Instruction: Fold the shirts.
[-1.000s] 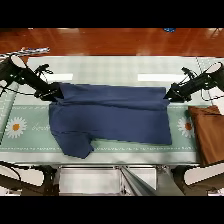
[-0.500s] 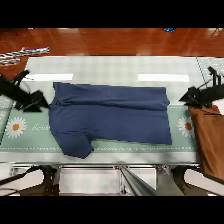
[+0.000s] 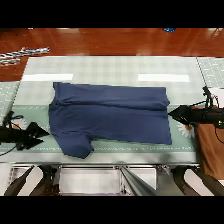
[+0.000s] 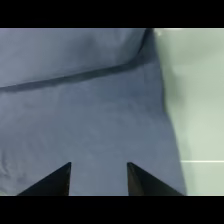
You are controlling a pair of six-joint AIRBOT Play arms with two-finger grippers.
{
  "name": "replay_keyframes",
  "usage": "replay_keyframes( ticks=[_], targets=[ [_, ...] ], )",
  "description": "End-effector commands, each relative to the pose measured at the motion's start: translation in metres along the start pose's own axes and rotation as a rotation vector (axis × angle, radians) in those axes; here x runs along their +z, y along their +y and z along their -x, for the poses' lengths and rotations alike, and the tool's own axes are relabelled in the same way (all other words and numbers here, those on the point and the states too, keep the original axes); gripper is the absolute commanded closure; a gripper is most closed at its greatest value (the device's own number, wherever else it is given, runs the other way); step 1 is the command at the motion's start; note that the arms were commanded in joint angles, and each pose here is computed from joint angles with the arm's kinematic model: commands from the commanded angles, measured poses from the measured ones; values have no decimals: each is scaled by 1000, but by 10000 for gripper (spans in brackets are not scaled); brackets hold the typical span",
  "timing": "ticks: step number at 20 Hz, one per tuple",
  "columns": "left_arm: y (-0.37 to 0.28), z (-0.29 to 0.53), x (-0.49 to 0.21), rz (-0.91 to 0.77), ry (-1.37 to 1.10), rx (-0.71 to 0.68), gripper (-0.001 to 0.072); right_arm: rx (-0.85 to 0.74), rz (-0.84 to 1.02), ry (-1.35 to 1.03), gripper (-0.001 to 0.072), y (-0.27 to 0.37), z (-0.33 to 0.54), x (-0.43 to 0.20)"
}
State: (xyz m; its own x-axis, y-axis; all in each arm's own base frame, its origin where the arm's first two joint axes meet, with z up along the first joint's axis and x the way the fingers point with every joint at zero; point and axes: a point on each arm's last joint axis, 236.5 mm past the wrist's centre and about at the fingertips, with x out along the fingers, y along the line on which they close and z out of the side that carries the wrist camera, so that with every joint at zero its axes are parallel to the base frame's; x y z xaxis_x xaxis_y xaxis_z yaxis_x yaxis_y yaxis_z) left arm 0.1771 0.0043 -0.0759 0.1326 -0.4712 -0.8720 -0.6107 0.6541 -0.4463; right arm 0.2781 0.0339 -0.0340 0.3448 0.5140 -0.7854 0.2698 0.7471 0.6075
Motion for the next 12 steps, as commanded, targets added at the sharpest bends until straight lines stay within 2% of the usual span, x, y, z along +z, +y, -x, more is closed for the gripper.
replay_keyframes(
  ticks=[1,9,10,11,12],
  targets=[
    [-6,-19,-8,14,19,-80,202,35,-5,5,304,7,-2,-6],
    [-15,-68,-15,-65,147,-45,205,99,-41,-32,304,21,0,3],
    [-19,-73,-16,-103,157,-47,391,97,-43,-34,304,20,3,5],
    [-20,-76,-19,-154,171,-41,675,60,-48,-41,304,7,10,8],
    [-23,-76,-20,-182,180,-41,684,-8,-89,-44,304,-18,21,10]
  ],
)
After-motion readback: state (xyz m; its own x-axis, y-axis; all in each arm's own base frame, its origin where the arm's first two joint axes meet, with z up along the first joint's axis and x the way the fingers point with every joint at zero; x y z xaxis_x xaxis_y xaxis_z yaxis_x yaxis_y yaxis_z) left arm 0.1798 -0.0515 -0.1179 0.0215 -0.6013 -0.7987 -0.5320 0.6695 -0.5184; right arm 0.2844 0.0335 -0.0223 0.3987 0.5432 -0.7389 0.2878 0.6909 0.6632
